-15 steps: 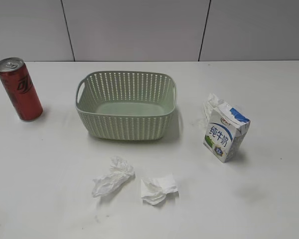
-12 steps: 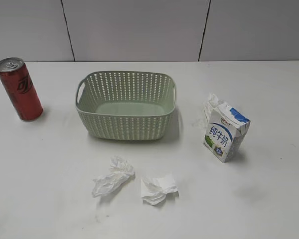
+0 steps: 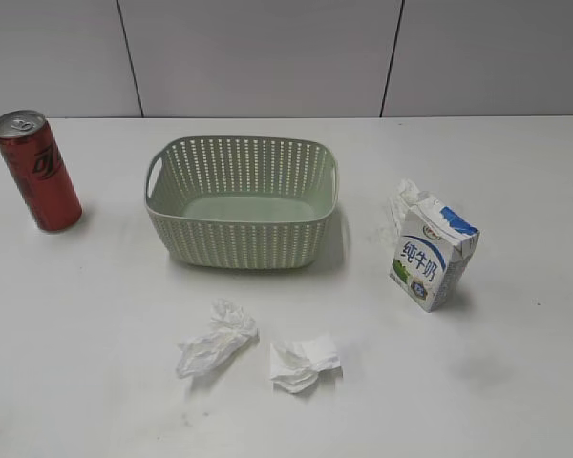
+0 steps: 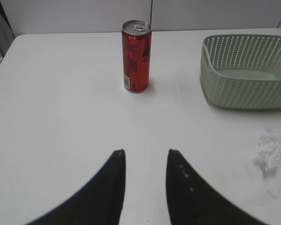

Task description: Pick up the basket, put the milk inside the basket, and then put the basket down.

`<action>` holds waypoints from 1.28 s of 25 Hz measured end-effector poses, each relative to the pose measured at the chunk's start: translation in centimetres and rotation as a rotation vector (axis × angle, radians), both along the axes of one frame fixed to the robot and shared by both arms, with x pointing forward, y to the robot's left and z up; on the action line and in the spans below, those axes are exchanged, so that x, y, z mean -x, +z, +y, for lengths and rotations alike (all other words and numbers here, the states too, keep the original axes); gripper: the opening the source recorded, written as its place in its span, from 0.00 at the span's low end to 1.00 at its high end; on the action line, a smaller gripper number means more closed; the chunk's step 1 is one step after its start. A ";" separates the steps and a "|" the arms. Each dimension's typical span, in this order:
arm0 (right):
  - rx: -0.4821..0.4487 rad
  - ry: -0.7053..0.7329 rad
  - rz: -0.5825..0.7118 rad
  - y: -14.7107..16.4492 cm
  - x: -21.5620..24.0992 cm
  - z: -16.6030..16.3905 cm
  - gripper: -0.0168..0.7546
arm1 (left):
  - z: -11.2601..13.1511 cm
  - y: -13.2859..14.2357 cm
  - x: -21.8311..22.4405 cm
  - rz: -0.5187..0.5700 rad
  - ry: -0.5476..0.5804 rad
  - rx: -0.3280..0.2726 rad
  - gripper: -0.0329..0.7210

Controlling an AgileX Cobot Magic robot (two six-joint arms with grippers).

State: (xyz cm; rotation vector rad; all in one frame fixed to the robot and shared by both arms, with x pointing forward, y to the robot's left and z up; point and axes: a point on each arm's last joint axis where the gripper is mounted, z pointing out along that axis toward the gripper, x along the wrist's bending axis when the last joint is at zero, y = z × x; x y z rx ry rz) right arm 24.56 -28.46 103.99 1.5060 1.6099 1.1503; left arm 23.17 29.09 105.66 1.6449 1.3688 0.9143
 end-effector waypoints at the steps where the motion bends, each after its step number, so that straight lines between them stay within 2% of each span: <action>1: 0.000 0.000 0.000 0.0 0.0 0.0 0.77 | 0.0 0.0 0.0 0.000 0.000 0.000 0.35; 14: 0.000 0.000 0.000 0.0 0.0 0.0 0.77 | 0.0 0.0 0.0 0.000 0.000 0.000 0.36; 16: 0.000 0.000 0.000 0.0 0.0 0.0 0.77 | 0.0 0.0 0.0 0.000 0.000 0.000 0.42; 18: -0.001 0.001 0.000 0.0 0.0 0.0 0.77 | 0.0 0.3 -0.2 -0.001 -0.002 0.005 0.57; 20: -0.001 0.001 0.000 0.0 0.0 0.0 0.77 | -0.1 1.3 -0.8 -0.014 -0.001 0.011 0.79; 21: -0.001 0.001 0.000 0.0 0.0 0.0 0.77 | 0.0 2.0 -1.2 -0.029 0.003 0.014 0.84; 26: -0.001 0.001 0.000 0.0 0.0 0.0 0.77 | 0.1 6.0 -5.8 -0.121 0.033 0.033 0.88; 29: -0.001 0.001 0.000 0.0 0.0 0.0 0.77 | 0.0 7.8 -10.2 -0.131 0.037 0.071 0.89; 32: -0.001 0.001 0.000 0.0 0.0 0.0 0.77 | -0.6 9.0 -14.8 -0.059 0.011 0.085 0.89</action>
